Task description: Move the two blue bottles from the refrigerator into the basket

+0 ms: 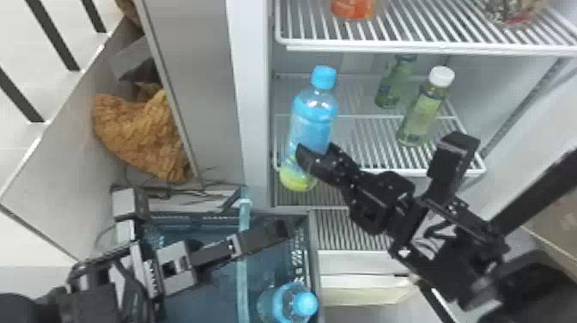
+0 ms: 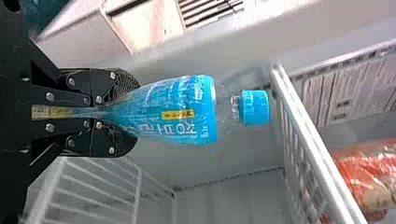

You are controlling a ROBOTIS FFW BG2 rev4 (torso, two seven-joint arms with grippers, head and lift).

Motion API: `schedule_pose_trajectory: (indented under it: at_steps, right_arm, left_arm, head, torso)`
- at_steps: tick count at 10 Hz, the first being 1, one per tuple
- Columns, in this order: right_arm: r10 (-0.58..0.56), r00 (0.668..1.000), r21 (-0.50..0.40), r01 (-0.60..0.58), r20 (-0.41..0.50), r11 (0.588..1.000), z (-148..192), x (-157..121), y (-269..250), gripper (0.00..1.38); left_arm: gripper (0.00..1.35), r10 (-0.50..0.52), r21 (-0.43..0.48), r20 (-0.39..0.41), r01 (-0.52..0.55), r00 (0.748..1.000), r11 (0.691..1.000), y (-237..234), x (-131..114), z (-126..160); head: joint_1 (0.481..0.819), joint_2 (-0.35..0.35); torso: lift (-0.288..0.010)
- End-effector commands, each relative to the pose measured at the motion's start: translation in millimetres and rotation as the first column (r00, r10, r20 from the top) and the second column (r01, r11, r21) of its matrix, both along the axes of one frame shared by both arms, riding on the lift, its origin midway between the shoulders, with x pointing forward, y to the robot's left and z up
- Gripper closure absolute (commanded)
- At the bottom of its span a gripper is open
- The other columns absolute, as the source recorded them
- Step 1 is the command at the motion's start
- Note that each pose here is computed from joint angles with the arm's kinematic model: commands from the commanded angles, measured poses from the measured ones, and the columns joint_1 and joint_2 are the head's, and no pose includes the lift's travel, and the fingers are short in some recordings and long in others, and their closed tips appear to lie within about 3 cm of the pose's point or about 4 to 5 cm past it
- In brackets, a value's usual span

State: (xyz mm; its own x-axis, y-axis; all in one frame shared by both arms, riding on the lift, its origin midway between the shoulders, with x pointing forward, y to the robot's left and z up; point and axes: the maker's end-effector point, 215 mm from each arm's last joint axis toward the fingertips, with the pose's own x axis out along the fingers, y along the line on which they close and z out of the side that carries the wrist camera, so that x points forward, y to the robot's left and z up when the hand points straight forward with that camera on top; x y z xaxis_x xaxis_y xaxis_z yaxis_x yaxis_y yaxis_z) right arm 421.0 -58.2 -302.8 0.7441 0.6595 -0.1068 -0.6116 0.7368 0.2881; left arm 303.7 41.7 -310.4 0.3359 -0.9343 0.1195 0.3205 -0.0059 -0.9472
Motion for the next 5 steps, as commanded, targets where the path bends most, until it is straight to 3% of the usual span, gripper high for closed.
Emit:
schedule_pose_trajectory:
  at_steps: [1,5]
  right_arm:
    - [0.034,0.999,0.03,-0.033,-0.028,0.999,3,-20,12,1.11]
    - [0.147,0.978,0.063,-0.139,-0.148,0.988,-24,-63,47,1.11]
  left_arm:
    - [1.2,-0.002,-0.001,0.004,0.002,1.0,1.0,-1,1,1]
    - [1.2,-0.002,-0.007,0.007,0.002,1.0,1.0,-1,2,4]
  head:
    - [0.695,-0.029]
    - [0.695,0.02]
  torso:
    - [-0.22]
    - [-0.22]
